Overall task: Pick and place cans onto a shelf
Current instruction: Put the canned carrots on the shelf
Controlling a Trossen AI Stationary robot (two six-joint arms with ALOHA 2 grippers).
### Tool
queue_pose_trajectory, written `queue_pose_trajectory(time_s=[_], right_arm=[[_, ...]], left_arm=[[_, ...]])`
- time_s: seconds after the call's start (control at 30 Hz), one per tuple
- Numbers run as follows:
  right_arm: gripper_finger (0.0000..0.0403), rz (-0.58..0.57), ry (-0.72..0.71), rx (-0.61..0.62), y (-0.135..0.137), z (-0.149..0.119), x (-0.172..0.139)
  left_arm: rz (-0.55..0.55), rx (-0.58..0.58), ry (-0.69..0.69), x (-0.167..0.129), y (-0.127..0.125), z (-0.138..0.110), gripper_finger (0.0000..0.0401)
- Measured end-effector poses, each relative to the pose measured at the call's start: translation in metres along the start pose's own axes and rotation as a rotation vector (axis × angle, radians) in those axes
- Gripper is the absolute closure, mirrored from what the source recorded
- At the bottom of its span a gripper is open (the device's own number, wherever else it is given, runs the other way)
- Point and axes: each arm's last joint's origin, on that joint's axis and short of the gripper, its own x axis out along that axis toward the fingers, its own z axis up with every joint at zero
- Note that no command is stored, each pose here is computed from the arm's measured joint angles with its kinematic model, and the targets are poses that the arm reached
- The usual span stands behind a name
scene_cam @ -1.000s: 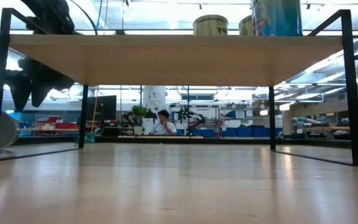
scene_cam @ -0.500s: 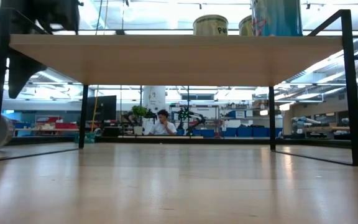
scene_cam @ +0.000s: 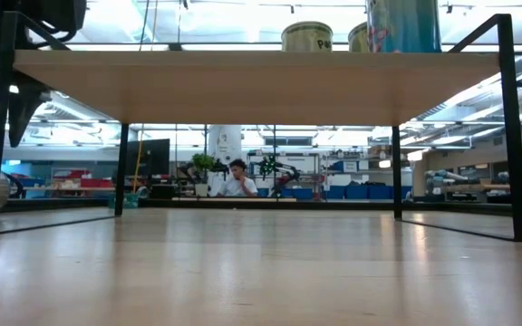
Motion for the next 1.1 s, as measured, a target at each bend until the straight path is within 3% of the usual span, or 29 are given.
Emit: queue_pose_trajectory(time_s=[0.17, 0.5, 0.73, 0.87, 1.1], right_arm=[[0.0036, 0.008, -0.007, -0.028, 0.005, -0.006, -0.005], [0.0036, 0.0, -0.015, -0.025, 0.007, -0.01, -0.008], [0.0036, -0.023, -0.041, -0.032, 0.006, -0.009, -0.008], [0.0036, -0.031, -0.049, -0.048, 0.006, -0.008, -0.007], [0.0036, -0.027, -0.08, -0.048, 0.009, -0.009, -0.007]], left_arm=[[0.077, 0.015, 0.05, 0.004, 0.0, -0.009, 0.0199], [0.117, -0.062, -0.043, 0.012, -0.006, -0.017, 0.0056], [0.155, -0.1, -0.043, 0.019, -0.015, -0.019, 0.0046], [0.0, -0.212, -0.009, 0.024, -0.03, -0.021, 0.0046], [0.082, -0.251, 0.012, 0.029, -0.031, -0.016, 0.0046]])
